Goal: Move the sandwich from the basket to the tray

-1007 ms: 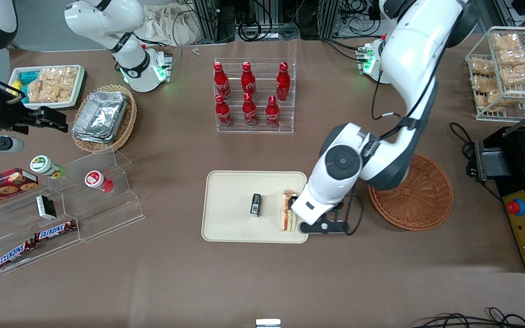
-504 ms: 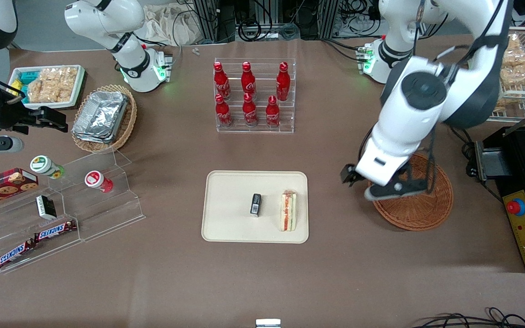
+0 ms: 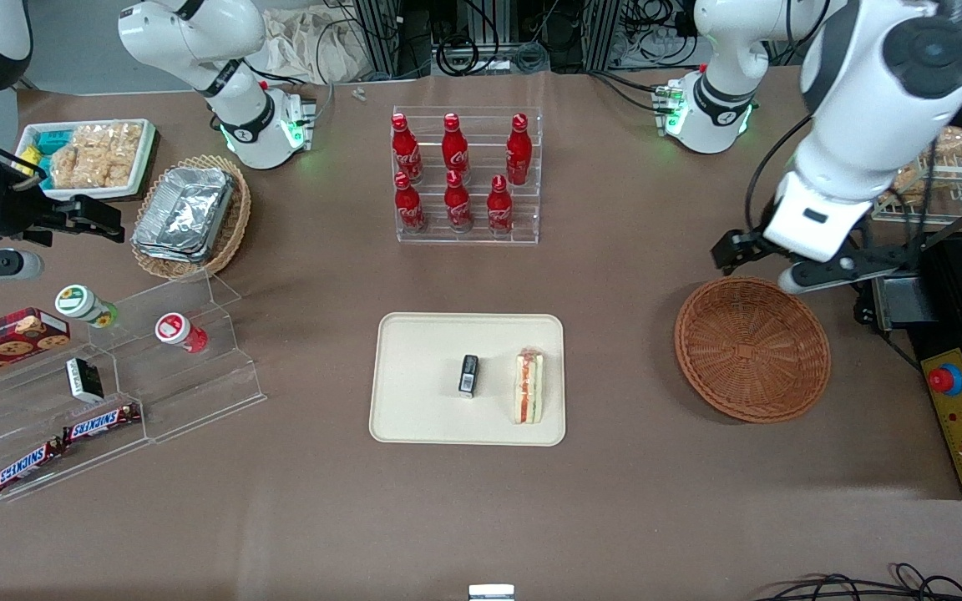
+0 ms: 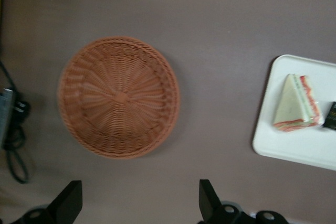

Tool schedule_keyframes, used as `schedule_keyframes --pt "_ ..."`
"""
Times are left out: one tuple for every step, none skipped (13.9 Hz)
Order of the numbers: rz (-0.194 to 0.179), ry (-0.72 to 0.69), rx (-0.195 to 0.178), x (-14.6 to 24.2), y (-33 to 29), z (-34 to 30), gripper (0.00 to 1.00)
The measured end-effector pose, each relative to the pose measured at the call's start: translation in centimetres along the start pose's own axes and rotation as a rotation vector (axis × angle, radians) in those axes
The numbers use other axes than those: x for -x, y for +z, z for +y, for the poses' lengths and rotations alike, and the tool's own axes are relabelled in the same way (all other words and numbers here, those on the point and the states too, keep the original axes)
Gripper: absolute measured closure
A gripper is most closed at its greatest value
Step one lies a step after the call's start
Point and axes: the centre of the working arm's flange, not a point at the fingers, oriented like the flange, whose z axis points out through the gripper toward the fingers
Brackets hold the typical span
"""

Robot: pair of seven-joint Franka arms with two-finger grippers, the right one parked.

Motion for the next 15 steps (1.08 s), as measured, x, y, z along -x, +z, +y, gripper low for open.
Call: schedule_keyframes --pt "-0.006 0.031 0.006 -0.3 -0.3 -1.6 0.00" --pt "-0.010 0.062 0.011 -0.6 -0.4 -3.3 0.00" --pt "-0.012 0.098 0.014 -1.0 -0.4 -4.8 0.00" --pt "-0.016 0.136 0.016 -1.3 -0.2 -6.0 0.00" --pt "-0.023 0.168 0.017 -1.4 0.1 -6.9 0.00" --pt "-0.032 0.187 0.023 -1.2 0.6 -7.6 0.00" --pt "-0.035 0.201 0.029 -0.8 1.2 -8.1 0.00" --pt "-0.032 0.216 0.032 -0.3 1.6 -8.6 0.00" --pt "-0.031 0.234 0.032 0.1 1.8 -9.0 0.00" --pt "-0.033 0.248 0.033 0.3 1.6 -9.5 0.00" --pt "-0.031 0.262 0.036 0.2 1.2 -9.9 0.00" --pt "-0.023 0.272 0.040 -0.2 0.4 -10.1 0.00" --pt "-0.024 0.278 0.045 -0.7 -0.6 -10.3 0.00" --pt "-0.041 0.279 0.050 -1.3 -1.6 -10.5 0.00" --pt "-0.064 0.279 0.058 -2.2 -2.6 -10.7 0.00"
